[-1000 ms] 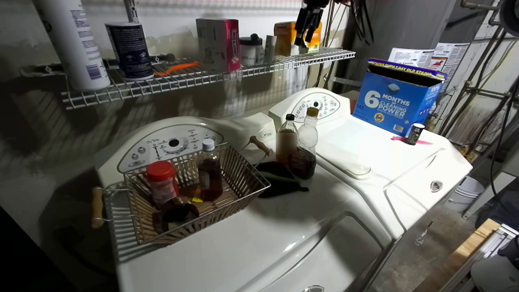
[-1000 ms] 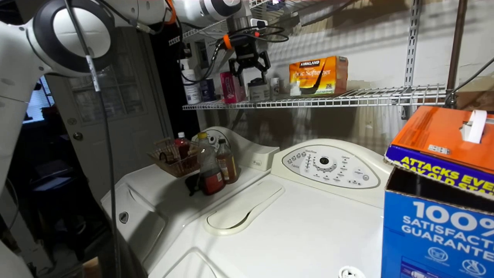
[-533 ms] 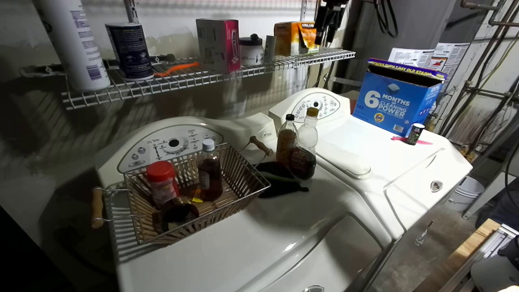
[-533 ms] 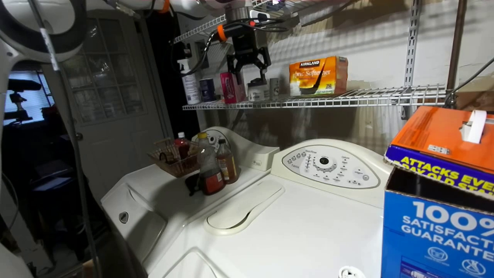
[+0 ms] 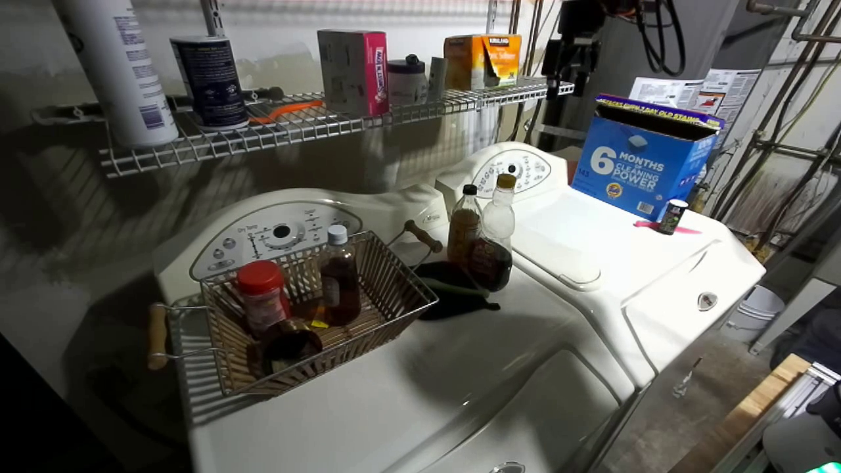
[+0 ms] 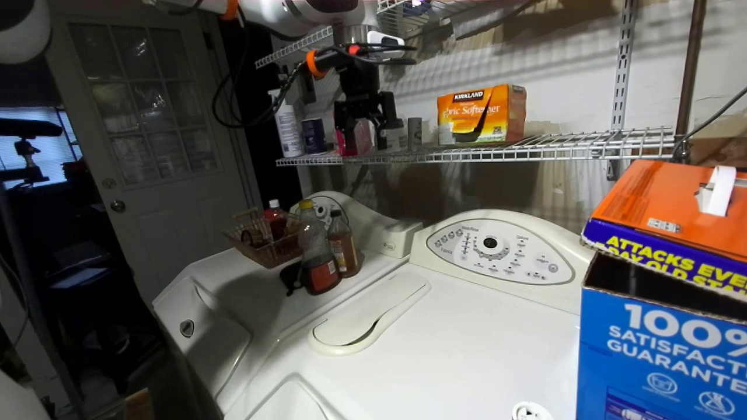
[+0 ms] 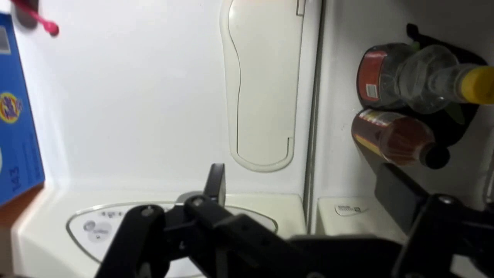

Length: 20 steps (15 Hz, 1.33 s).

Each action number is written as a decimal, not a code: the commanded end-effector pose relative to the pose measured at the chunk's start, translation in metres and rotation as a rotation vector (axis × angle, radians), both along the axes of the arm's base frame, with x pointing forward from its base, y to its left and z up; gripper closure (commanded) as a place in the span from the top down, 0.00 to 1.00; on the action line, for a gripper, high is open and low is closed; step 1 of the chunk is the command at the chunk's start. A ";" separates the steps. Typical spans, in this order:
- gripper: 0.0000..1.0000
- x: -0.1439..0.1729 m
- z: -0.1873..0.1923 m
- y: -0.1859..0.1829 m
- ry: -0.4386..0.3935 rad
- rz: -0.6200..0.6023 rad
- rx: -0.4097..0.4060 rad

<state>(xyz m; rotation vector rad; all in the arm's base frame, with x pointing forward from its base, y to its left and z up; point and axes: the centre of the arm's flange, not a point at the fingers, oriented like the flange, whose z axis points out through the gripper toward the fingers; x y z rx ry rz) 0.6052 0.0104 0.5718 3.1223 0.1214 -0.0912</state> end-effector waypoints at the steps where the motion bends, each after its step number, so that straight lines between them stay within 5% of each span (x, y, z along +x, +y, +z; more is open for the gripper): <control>1: 1.00 -0.071 -0.045 -0.027 0.072 -0.168 -0.024; 5: 1.00 -0.115 -0.080 -0.067 0.157 -0.360 -0.112; 7: 1.00 -0.141 -0.101 -0.082 0.268 -0.426 -0.149; 8: 1.00 -0.090 -0.081 -0.075 0.219 -0.361 -0.106; 20: 1.00 -0.096 -0.087 -0.082 0.218 -0.364 -0.089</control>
